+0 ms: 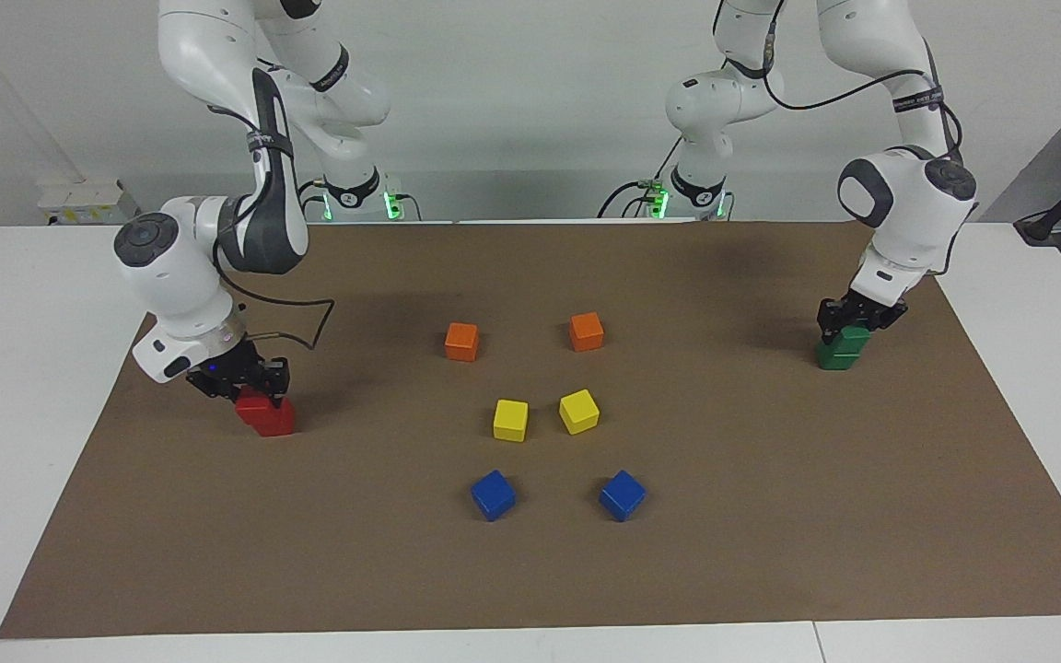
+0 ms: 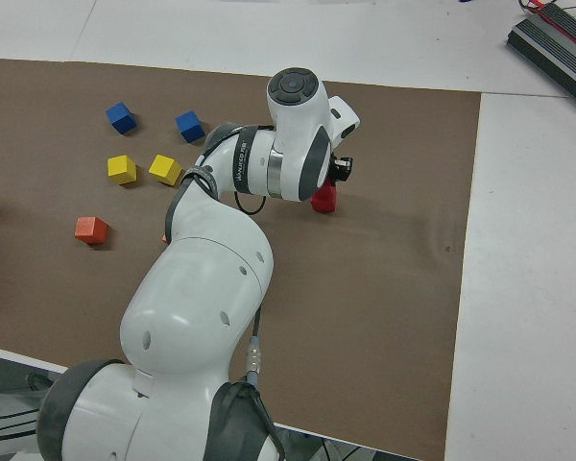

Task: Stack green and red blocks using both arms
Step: 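Stack the green cube and open the left gripper while the right lowers red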

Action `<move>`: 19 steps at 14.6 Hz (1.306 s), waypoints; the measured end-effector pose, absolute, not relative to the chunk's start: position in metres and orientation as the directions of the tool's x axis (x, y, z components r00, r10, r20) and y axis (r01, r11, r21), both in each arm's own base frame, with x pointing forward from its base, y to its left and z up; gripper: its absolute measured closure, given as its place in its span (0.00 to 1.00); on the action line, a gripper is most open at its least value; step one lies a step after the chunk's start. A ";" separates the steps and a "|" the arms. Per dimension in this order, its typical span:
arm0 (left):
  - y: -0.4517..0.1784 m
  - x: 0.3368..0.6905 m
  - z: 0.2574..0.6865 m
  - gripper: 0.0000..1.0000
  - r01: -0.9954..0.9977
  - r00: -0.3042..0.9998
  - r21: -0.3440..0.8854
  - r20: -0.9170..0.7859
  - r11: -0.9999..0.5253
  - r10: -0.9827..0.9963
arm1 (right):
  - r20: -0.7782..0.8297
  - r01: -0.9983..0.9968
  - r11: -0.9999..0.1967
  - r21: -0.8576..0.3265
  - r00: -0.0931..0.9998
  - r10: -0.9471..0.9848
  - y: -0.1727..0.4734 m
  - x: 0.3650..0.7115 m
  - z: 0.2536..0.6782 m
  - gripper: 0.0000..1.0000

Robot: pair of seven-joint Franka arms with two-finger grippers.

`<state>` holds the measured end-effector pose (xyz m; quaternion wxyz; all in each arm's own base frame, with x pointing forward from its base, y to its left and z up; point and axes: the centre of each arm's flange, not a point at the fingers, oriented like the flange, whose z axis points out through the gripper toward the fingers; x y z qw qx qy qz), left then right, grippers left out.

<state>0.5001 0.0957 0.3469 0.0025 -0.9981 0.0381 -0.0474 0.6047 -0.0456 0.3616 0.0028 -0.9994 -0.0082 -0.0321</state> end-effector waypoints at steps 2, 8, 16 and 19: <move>0.094 0.500 0.346 0.40 -0.099 0.991 -0.010 0.093 -0.995 -0.099 | 0.061 0.017 -1.000 -0.006 0.998 0.016 -0.045 0.603 0.357 0.45; 0.098 0.500 0.343 0.00 -0.130 0.988 -0.009 0.081 -0.991 -0.131 | 0.062 0.017 -1.000 -0.005 0.998 0.016 -0.045 0.601 0.354 0.45; 0.103 0.529 0.412 0.00 -0.138 0.990 0.012 0.029 -0.990 -0.137 | 0.072 0.043 -0.999 -0.003 0.997 0.043 -0.045 0.601 0.354 0.45; 0.102 0.539 0.444 0.00 -0.144 0.989 0.016 0.024 -0.989 -0.144 | 0.072 0.045 -0.999 -0.002 0.996 0.045 -0.045 0.600 0.354 0.45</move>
